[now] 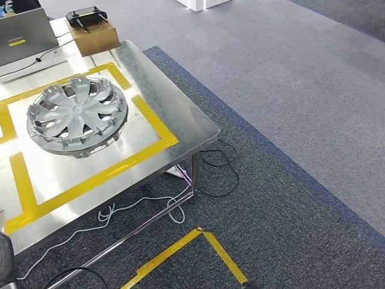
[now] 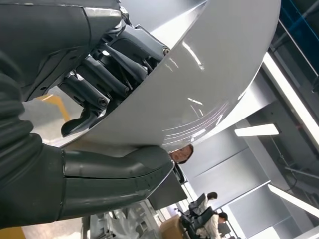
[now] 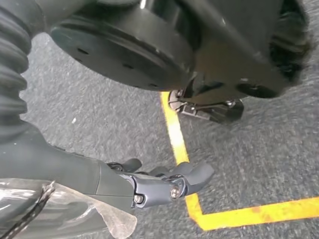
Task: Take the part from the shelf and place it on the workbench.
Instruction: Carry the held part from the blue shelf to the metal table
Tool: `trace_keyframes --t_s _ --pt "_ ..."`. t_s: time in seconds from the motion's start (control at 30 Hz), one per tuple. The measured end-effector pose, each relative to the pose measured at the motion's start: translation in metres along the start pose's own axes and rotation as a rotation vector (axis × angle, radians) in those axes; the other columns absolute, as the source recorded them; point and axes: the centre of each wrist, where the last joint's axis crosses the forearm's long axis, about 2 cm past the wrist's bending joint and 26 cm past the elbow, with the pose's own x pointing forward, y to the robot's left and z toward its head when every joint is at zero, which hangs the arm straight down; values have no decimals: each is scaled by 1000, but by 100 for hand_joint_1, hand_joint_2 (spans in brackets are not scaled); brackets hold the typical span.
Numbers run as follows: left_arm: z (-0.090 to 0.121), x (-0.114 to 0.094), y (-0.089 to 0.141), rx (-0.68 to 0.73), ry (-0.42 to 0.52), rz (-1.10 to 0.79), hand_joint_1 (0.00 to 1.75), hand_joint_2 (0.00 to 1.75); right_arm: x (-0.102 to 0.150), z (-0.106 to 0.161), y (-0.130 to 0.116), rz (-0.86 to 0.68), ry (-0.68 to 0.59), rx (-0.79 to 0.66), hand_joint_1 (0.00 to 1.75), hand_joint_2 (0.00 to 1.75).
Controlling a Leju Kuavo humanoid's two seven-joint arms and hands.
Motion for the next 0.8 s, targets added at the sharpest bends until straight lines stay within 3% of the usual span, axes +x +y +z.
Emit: trace_keyframes --t_s 0.8 --pt "-3 -2 2 9 -11 -24 175 175 -5 1 3 7 10 33 0 175"
